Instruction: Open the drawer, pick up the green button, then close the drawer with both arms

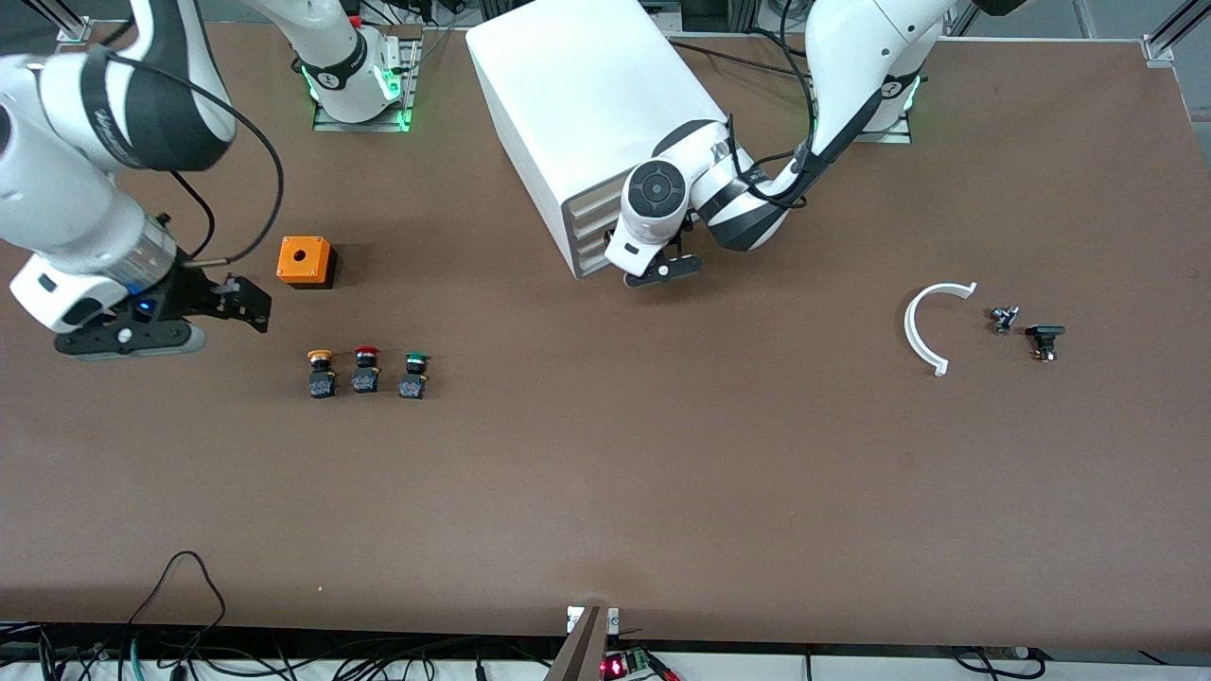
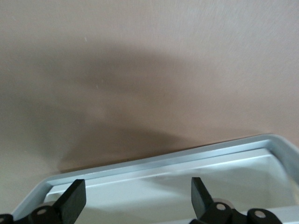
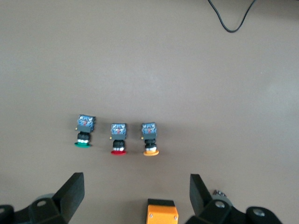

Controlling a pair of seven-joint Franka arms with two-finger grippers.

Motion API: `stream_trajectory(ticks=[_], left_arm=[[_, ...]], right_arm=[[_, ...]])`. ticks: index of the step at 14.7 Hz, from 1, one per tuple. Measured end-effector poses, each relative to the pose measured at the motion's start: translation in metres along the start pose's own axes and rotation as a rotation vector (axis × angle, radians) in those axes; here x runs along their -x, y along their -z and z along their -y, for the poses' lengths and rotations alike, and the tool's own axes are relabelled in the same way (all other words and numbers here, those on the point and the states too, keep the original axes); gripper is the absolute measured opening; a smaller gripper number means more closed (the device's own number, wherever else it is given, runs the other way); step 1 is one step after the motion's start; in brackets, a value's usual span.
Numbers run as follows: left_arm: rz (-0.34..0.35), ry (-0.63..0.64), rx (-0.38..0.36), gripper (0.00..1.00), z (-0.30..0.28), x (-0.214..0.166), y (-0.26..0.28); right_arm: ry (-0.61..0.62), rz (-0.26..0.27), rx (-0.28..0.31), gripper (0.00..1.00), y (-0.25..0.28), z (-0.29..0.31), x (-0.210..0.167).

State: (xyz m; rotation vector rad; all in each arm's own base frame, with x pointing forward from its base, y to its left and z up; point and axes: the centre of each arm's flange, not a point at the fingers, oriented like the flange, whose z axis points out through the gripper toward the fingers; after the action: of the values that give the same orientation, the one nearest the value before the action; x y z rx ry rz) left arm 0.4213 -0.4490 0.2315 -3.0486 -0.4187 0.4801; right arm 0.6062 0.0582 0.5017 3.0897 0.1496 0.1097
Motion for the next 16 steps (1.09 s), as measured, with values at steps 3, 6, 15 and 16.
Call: stream_trajectory(ticks=[3, 6, 15, 16], left_arm=[[-0.049, -0.080, 0.047, 1.00, 0.023, -0.051, 0.065], [-0.080, -0.199, 0.050, 1.00, 0.090, -0.121, 0.148], [-0.227, -0.416, -0.049, 1.00, 0.236, -0.169, 0.326], [-0.237, -0.428, -0.040, 1.00, 0.256, -0.169, 0.341]], right_arm=[[-0.031, 0.013, -0.030, 1.00, 0.018, -0.014, 0.011], [-0.068, 0.015, -0.037, 1.00, 0.034, -0.016, 0.019], [-0.085, 0.032, -0.036, 1.00, 0.078, -0.013, 0.048], [-0.088, 0.033, -0.036, 1.00, 0.083, -0.014, 0.051]])
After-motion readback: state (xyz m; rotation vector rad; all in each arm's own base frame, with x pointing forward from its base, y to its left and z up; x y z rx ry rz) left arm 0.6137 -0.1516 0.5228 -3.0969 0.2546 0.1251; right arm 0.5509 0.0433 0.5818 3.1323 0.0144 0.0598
